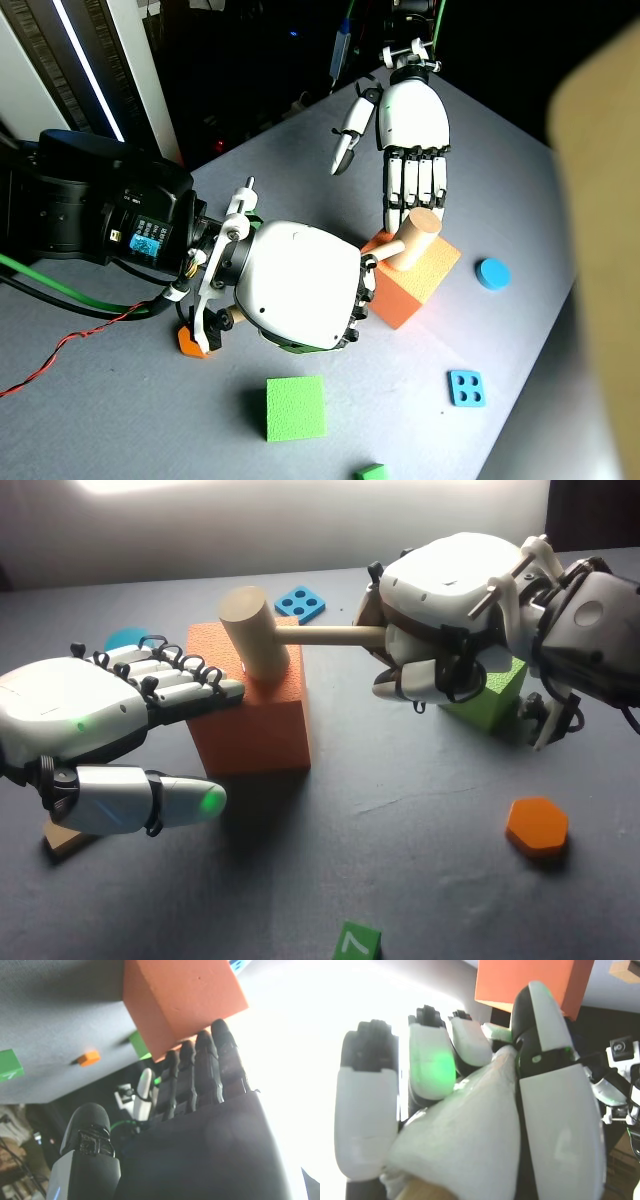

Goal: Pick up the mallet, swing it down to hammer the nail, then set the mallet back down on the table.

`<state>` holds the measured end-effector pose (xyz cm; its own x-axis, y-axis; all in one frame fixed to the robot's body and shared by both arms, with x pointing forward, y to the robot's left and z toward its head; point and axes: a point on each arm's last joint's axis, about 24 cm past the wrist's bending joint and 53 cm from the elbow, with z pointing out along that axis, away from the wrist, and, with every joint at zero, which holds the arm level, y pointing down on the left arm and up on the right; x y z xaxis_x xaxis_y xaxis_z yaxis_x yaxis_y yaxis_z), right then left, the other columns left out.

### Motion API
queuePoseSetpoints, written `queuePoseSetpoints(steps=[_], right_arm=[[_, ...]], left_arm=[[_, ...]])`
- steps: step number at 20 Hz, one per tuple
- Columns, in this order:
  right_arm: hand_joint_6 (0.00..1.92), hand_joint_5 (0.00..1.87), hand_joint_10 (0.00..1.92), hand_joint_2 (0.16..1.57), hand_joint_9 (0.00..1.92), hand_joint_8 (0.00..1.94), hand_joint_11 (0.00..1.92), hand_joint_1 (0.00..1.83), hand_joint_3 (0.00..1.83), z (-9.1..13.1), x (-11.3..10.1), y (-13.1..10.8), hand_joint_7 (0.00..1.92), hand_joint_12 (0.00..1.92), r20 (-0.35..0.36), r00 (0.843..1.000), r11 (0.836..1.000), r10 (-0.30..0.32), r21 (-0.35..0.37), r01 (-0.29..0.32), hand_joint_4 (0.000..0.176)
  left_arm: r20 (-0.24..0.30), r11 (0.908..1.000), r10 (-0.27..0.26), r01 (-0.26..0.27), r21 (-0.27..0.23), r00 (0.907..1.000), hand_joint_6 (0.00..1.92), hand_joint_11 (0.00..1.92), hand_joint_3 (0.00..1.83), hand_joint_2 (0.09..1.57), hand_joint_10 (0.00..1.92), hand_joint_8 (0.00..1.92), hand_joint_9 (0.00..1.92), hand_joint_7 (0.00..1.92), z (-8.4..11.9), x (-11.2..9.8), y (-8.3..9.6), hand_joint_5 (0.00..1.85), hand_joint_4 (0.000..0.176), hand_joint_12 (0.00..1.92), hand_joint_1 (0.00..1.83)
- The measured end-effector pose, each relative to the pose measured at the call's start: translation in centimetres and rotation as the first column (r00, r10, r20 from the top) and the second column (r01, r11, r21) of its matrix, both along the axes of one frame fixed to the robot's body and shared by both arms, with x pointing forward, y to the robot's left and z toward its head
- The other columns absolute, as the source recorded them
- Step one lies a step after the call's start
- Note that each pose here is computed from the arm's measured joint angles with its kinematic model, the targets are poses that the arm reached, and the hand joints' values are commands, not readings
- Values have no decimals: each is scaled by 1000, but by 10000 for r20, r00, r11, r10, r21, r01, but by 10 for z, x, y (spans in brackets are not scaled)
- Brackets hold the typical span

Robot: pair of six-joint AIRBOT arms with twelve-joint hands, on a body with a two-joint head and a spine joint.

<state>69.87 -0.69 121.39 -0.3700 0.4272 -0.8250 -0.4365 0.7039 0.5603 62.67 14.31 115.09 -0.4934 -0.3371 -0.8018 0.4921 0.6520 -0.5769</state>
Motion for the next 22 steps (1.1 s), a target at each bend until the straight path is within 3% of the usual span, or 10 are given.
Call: queuePoseSetpoints(steps=[3, 5, 7, 9, 11, 14, 16, 17, 19, 22], right_arm=[[1921, 1424, 1921, 1339, 1778, 1941, 1901, 1402, 0, 14, -3, -15, 1627, 1921, 177, 9998, 9999, -124, 85, 122, 176], [1921, 1408, 1921, 1336, 1774, 1941, 1903, 1411, 0, 38, -13, -34, 1615, 1921, 497, 9983, 9990, -320, 331, 303, 176], [1921, 1408, 1921, 1345, 1780, 1941, 1908, 1424, 0, 41, -24, -33, 1618, 1921, 634, 9980, 9996, -51, 283, 33, 176], [1921, 1422, 1921, 1343, 1763, 1941, 1888, 1393, 0, 42, -49, -21, 1619, 1921, 1384, 9859, 9954, 935, -333, -897, 176], [1921, 1430, 1921, 1341, 1768, 1941, 1892, 1390, 0, 33, -64, -10, 1617, 1921, 1479, 9760, 9850, 1599, -892, -1479, 176], [1921, 1439, 1921, 1359, 1777, 1941, 1903, 1377, 0, 15, -67, -15, 1630, 1921, 1086, 9741, 9751, 1983, -1223, -1849, 176], [1921, 1174, 1921, 1286, 1562, 1941, 1707, 1389, 0, 5, -74, -15, 1397, 1921, 1409, 9583, 9576, 2484, -1847, -2211, 176], [1921, 1341, 1921, 1321, 1699, 1941, 1836, 1416, 0, -2, -79, -11, 1536, 1921, 1432, 9502, 9469, 2766, -2091, -2442, 176], [1921, 1409, 1921, 1343, 1757, 1941, 1891, 1381, 4, -13, -85, -2, 1590, 1921, 1291, 9405, 9334, 3143, -2227, -2814, 176], [1921, 1437, 1921, 1339, 1776, 1941, 1901, 1383, 2, -23, -73, 5, 1604, 1921, 1284, 9408, 9348, 3137, -2155, -2823, 176]], left_arm=[[-2, 10000, 2, -2, -8, 10000, 3, 0, 0, 1240, 4, 4, 208, 216, 0, 0, 0, 160, 0, 373, 0], [-7, 10000, 4, -4, -3, 10000, 8, 0, 0, 1241, 8, 8, 229, 239, 0, 0, 0, 185, 0, 420, 0], [-4, 10000, 3, -3, -5, 10000, 3, 0, 2, 1247, 4, 6, 205, 212, 0, 0, 0, 160, 0, 365, 0], [2, 10000, 2, -2, -16, 10000, 3, 0, 1, 1249, 5, 5, 212, 216, 0, 0, 0, 154, 0, 383, 0], [-19, 10000, 8, -8, -38, 10000, 0, 0, 0, 1245, 4, 1, 203, 208, 0, 0, 0, 148, 0, 358, 0], [-8, 10000, 30, -30, -88, 10000, 5, 0, 0, 1247, 4, 4, 217, 223, 3, 2, -1, 166, 0, 370, 0], [78, 9999, 62, -61, -120, 10000, 3, 0, 0, 1245, 5, 4, 205, 206, 7, 5, 0, 149, 0, 357, 0], [152, 10000, 55, -54, -54, 9999, 5, 0, 0, 1244, 5, 5, 205, 209, 9, 6, 0, 156, 0, 358, 0], [195, 9999, 91, -90, -75, 9998, 1, 0, 0, 1245, 2, 1, 190, 202, 12, 8, 0, 148, 0, 329, 0], [285, 9998, 212, -213, 17, 9994, 3, 0, 0, 1242, 5, 4, 207, 213, 18, 12, 4, 154, 0, 408, 0]])
